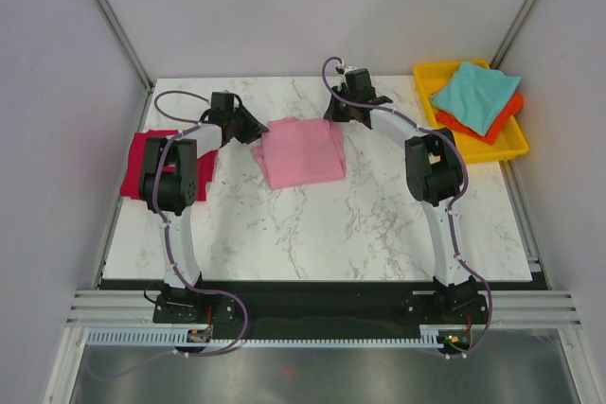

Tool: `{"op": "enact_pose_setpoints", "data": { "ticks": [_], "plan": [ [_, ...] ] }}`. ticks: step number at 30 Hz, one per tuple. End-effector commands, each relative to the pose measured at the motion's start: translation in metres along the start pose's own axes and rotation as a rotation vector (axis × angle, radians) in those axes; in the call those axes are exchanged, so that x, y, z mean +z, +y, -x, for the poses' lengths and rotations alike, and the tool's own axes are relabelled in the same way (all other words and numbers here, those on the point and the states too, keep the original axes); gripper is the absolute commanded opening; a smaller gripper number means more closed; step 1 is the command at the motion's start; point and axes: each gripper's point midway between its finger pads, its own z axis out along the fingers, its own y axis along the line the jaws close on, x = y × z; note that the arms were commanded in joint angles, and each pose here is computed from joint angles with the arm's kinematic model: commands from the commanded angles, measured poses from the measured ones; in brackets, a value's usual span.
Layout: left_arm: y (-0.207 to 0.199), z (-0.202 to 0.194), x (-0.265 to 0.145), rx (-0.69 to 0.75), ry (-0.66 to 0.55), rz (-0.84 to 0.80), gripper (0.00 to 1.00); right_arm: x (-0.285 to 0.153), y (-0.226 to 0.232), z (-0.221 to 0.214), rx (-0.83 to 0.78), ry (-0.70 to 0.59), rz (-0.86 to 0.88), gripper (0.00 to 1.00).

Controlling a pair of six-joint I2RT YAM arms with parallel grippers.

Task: Fold and stack the t-shirts
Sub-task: Fold the tshirt

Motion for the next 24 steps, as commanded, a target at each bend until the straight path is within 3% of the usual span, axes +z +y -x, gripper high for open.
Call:
{"op": "enact_pose_setpoints", "data": {
  "ticks": [1, 3, 6, 10, 24],
  "plan": [
    [-0.022, 0.023, -0.005, 0.004, -0.059, -0.05, 0.35, -0.011, 0.015, 0.021, -0.014, -0.048, 0.035, 0.0],
    [-0.023, 0.026, -0.005, 0.005, -0.073, -0.047, 0.38, -0.017, 0.018, 0.025, -0.017, -0.06, 0.038, 0.0],
    [-0.025, 0.029, -0.002, 0.006, -0.075, -0.052, 0.32, -0.022, 0.019, 0.028, -0.02, -0.069, 0.039, 0.0],
    [-0.03, 0.026, -0.005, -0.012, -0.056, -0.063, 0.02, -0.029, 0.02, 0.03, -0.019, -0.09, 0.035, 0.0],
    [-0.07, 0.022, -0.031, -0.015, -0.069, -0.208, 0.02, -0.079, 0.013, 0.059, -0.015, -0.285, -0.053, 0.0]
  ]
}}
